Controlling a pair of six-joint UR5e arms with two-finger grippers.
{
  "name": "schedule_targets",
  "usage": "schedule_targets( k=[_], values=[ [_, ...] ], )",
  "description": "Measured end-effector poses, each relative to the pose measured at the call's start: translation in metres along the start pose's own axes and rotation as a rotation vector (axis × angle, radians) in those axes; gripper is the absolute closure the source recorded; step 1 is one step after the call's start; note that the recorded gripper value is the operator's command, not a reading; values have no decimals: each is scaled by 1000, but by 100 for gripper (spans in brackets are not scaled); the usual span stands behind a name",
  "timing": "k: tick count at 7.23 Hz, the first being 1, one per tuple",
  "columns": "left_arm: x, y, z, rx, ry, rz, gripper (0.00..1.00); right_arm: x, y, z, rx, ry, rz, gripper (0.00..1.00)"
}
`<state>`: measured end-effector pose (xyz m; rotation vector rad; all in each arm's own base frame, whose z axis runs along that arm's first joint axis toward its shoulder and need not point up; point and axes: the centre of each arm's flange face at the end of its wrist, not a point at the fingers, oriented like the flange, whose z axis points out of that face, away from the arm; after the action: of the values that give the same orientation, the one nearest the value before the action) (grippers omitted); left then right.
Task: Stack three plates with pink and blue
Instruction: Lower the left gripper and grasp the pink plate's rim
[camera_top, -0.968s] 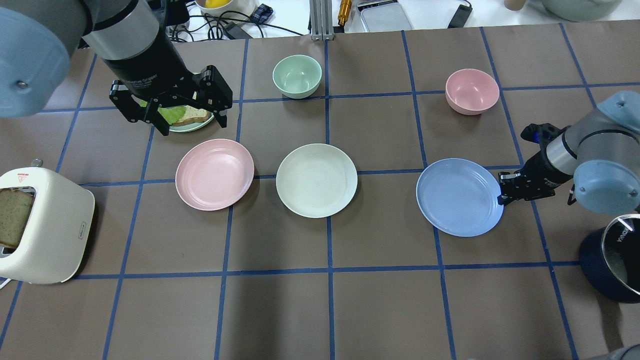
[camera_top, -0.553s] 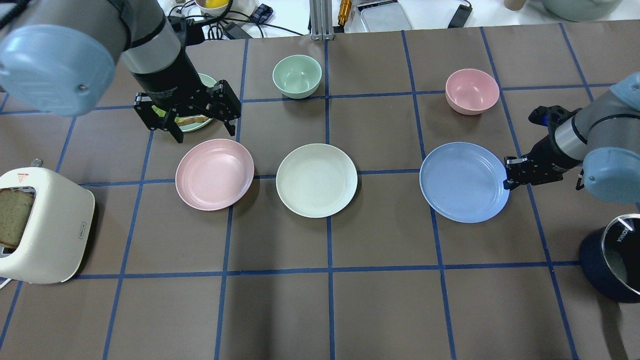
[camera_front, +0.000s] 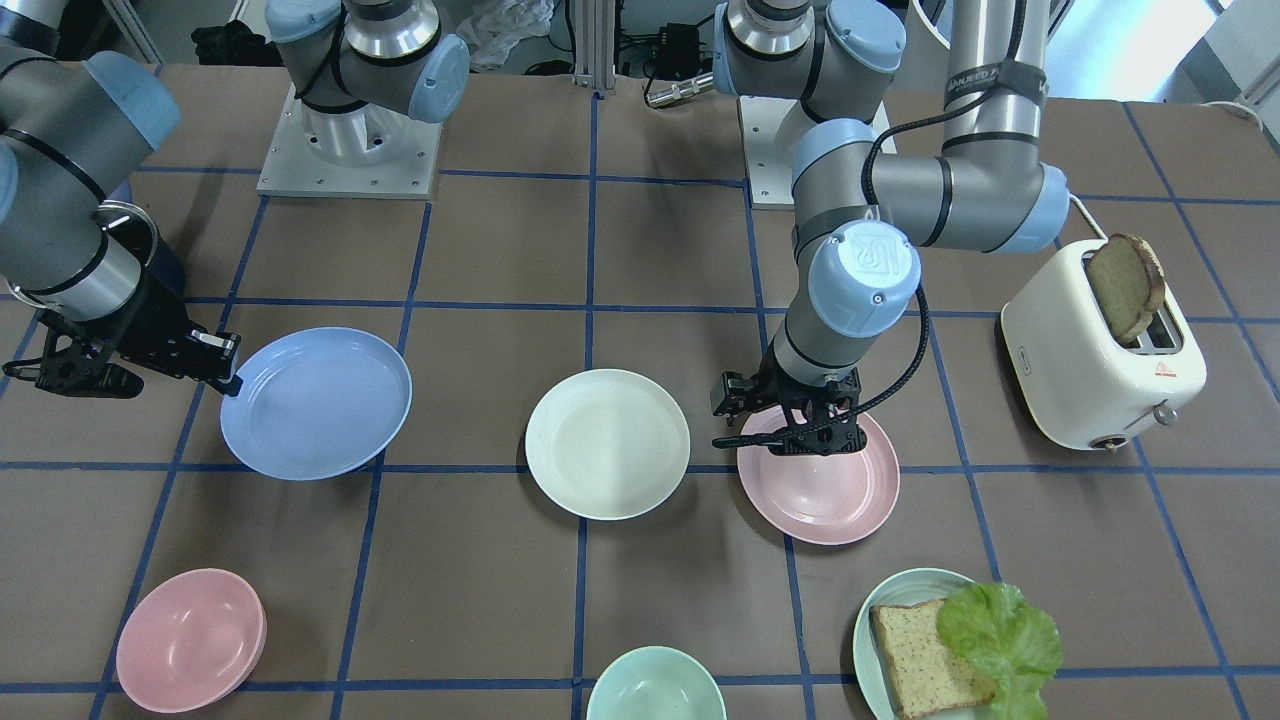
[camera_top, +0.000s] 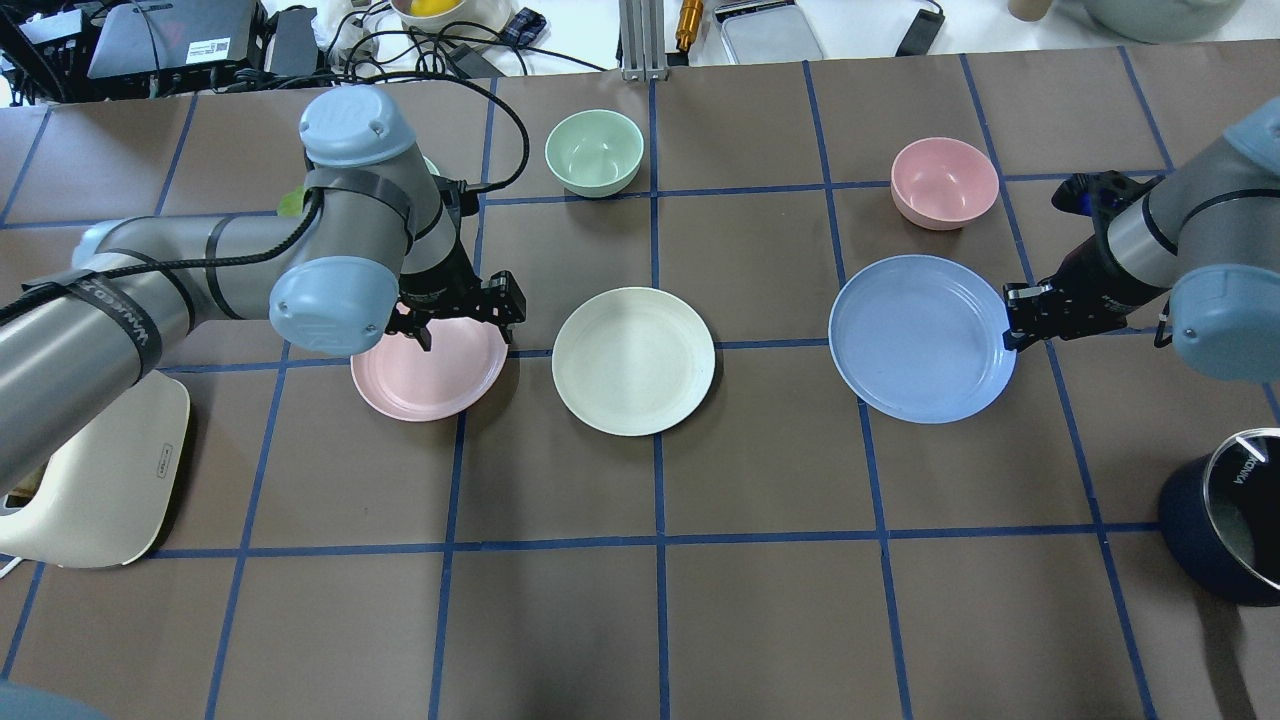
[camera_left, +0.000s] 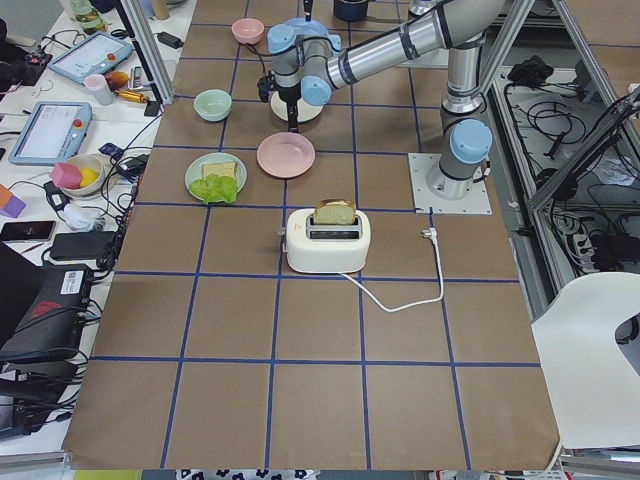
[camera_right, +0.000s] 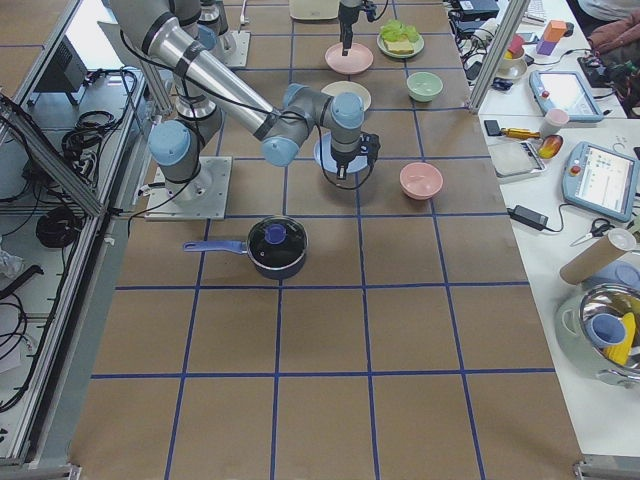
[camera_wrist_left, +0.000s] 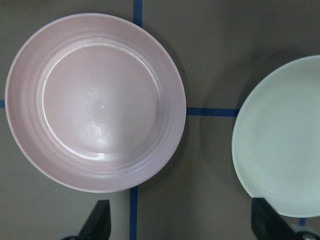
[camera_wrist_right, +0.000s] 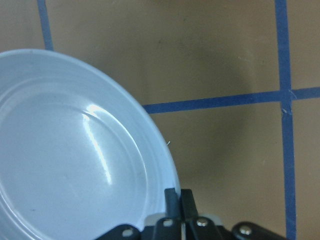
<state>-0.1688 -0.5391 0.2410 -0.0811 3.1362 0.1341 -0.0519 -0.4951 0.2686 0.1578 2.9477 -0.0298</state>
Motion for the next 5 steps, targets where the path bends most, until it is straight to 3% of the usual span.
schedule_targets(
  k=[1, 3, 4, 5],
  values=[
    [11, 0, 21, -13, -11, 19, 27, -1, -1, -2, 1, 2, -2, 100],
    [29, 2, 47, -17, -44, 52, 63, -2, -1, -2, 1, -2, -3, 100],
    [31, 2, 55, -14, -56, 60, 98, -2, -2, -2, 0, -4, -3, 100],
    [32, 0, 60, -4, -59, 66, 100, -2, -2, -1, 0, -5, -2, 100]
  ],
)
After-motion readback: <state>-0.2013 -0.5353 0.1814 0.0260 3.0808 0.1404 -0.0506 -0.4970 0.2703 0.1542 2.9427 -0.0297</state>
